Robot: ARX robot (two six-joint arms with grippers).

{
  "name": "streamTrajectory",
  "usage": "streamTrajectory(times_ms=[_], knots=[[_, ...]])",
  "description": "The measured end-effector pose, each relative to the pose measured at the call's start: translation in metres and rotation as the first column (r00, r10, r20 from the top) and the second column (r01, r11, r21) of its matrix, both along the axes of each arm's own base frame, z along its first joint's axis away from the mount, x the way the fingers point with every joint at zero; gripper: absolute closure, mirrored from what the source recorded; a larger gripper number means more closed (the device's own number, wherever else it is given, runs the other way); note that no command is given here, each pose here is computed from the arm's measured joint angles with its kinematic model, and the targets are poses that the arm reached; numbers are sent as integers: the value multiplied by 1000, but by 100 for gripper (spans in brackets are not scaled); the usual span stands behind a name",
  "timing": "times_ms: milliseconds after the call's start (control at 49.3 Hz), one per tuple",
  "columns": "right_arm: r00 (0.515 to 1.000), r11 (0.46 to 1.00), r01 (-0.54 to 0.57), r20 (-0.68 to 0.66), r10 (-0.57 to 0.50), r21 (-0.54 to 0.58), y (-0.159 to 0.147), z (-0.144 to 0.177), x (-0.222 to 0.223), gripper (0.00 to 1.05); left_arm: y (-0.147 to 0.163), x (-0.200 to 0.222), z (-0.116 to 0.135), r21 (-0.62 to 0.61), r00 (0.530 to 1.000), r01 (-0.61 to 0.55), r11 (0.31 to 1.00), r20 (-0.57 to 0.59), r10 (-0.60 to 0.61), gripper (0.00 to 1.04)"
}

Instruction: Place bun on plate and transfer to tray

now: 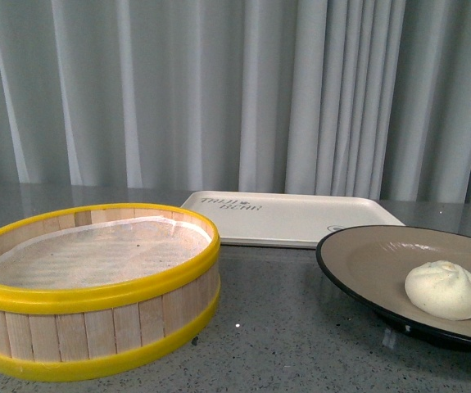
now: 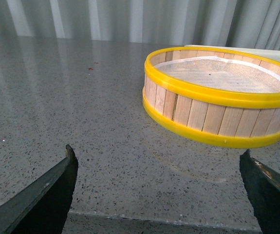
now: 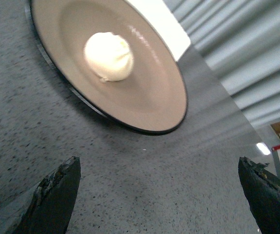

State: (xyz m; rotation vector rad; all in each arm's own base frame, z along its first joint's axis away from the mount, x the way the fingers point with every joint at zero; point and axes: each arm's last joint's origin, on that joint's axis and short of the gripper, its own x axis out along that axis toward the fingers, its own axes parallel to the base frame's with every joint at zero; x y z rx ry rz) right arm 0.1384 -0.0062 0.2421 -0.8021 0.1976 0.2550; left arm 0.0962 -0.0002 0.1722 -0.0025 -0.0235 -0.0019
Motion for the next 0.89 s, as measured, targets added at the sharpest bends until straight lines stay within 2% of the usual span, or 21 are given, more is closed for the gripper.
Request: streamTrajectory(times_ms=[203,365,588,893], knots=[[985,968,-161,-87,146,-193,11,2,17,8,0,0,0,0,1000,0,1000,0,0,7],[970,930,-237,-120,211,-281,17,5,33,8,0,0,0,0,1000,0,1000,0,0,7],[946,885,-315,-184,265,-344,28,0,51,8,0,0,0,0,1000,0,1000,0,0,7],[937,852,-342,-213,277,-397,29,-12,75,8,0,0,0,0,1000,0,1000,0,0,7]])
